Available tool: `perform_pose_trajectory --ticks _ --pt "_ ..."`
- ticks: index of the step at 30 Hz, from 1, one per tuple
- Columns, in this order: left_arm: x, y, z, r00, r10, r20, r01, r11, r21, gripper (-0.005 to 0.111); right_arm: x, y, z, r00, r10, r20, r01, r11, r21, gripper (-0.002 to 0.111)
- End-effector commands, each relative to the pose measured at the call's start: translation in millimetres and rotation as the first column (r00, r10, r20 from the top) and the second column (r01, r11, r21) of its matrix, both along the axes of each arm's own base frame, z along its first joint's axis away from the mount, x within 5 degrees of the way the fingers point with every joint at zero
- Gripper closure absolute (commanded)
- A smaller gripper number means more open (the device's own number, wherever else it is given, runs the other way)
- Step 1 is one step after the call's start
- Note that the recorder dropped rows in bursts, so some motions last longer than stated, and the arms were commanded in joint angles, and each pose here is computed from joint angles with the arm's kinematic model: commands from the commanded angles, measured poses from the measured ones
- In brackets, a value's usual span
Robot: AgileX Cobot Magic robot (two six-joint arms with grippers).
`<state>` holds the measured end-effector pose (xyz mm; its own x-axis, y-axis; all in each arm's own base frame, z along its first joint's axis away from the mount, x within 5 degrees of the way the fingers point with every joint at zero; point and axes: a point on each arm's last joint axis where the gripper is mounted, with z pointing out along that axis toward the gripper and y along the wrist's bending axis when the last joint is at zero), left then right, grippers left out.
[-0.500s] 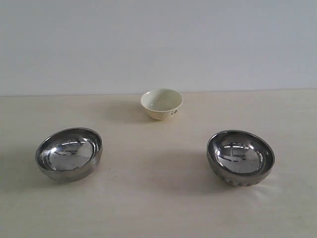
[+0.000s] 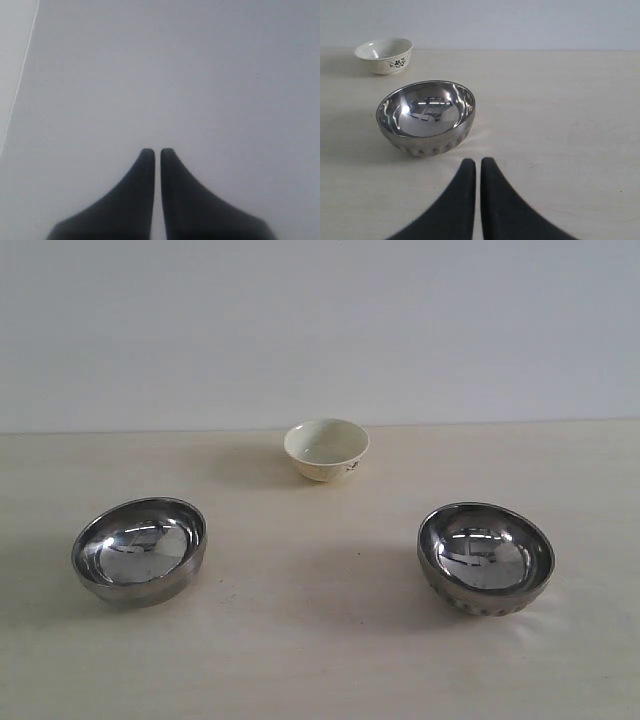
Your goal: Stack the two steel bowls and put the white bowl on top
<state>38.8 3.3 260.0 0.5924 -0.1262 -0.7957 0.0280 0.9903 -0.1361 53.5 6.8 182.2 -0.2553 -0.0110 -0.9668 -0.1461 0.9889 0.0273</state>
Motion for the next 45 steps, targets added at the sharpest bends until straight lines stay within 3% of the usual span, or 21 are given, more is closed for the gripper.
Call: perform_pose_trajectory --ticks 1,4,7,10,14,17,21,22,23,24,25,26,27,32,37,38,42,45 --pt "-7.7 -1.8 8.4 0.981 -0.124 0.149 0.142 0.983 -0.113 0.103 0.0 -0.6 1.1 1.000 -0.006 0.014 0.006 1.000 -0.009 0.108" --pt "-10.6 -3.0 23.2 0.977 -0.143 0.157 0.162 0.980 -0.116 0.103 0.0 -0.6 1.1 1.000 -0.006 0.014 0.006 1.000 -0.009 0.108" --pt "-6.1 -2.7 51.1 0.986 -0.145 0.088 0.155 0.979 -0.133 0.103 0.0 -0.6 1.1 1.000 -0.006 0.014 0.006 1.000 -0.009 0.108" --pt "5.0 -3.3 82.5 0.993 -0.117 0.010 0.117 0.989 -0.088 0.103 0.0 -0.6 1.1 1.000 -0.006 0.014 0.006 1.000 -0.009 0.108" --pt "34.9 -2.9 122.8 0.987 -0.086 -0.134 0.081 0.996 -0.043 0.103 0.0 -0.6 1.1 1.000 -0.006 0.014 0.006 1.000 -0.009 0.108" --pt "71.4 0.9 148.5 0.948 -0.066 -0.311 0.047 0.997 -0.066 0.103 0.0 -0.6 1.1 1.000 -0.006 0.014 0.006 1.000 -0.009 0.108" --pt "111.4 3.8 159.5 0.903 -0.051 -0.426 0.026 0.998 -0.064 0.095 0.0 -0.6 1.1 1.000 -0.006 0.014 0.006 1.000 -0.009 0.108" --pt "133.8 5.8 157.3 0.858 -0.038 -0.513 0.009 0.998 -0.059 0.080 0.0 -0.6 1.1 1.000 -0.006 0.014 0.006 1.000 -0.009 0.108" --pt "142.8 6.7 154.7 0.833 -0.033 -0.553 0.001 0.998 -0.058 0.071 0.0 -0.6 1.1 1.000 -0.006 0.014 0.006 1.000 -0.009 0.108" --pt "165.2 8.4 145.4 0.779 -0.028 -0.627 -0.011 0.998 -0.058 0.047 0.0 -0.6 1.1 1.000 -0.006 0.014 0.006 1.000 -0.009 0.108" --pt "179.7 9.3 135.9 0.739 -0.023 -0.673 -0.016 0.999 -0.051 0.030 0.0 -0.6 1.1 1.000 -0.006 0.014 0.006 1.000 -0.009 0.108" --pt "192.2 10.0 125.7 0.705 -0.016 -0.709 -0.017 0.999 -0.040 0.017 0.0 -0.6 1.1 1.000 -0.006 0.014 0.006 1.000 -0.009 0.108" --pt "204.1 10.6 114.5 0.669 -0.017 -0.743 -0.019 0.999 -0.041 0.012 0.0 -0.6 1.1 1.000 -0.006 0.014 0.006 1.000 -0.009 0.108" --pt "258.3 12.2 49.2 0.475 -0.010 -0.880 -0.011 1.000 -0.018 0.015 0.0 -0.6 1.1 1.000 -0.006 0.014 0.006 1.000 -0.009 0.108" --pt "297.6 14.4 6.2 0.145 0.019 -0.989 0.020 1.000 0.022 0.015 0.0 -0.6 1.1 1.000 -0.006 0.014 0.006 1.000 -0.009 0.108" --pt "302.6 11.2 2.6 0.109 -0.004 -0.994 0.057 0.998 0.002 0.015 0.0 -0.6 1.1 1.000 -0.006 0.014 0.006 1.000 -0.009 0.108" --pt "313.2 -4.3 -12.4 0.042 -0.122 -0.992 0.201 0.973 -0.111 0.015 0.0 -0.6 1.1 1.000 -0.006 0.014 0.006 1.000 -0.009 0.108" --pt "317.2 -6.5 -27.6 -0.006 -0.104 -0.995 0.267 0.958 -0.101 0.015 0.0 -0.6 1.1 1.000 -0.006 0.014 0.006 1.000 -0.009 0.108"
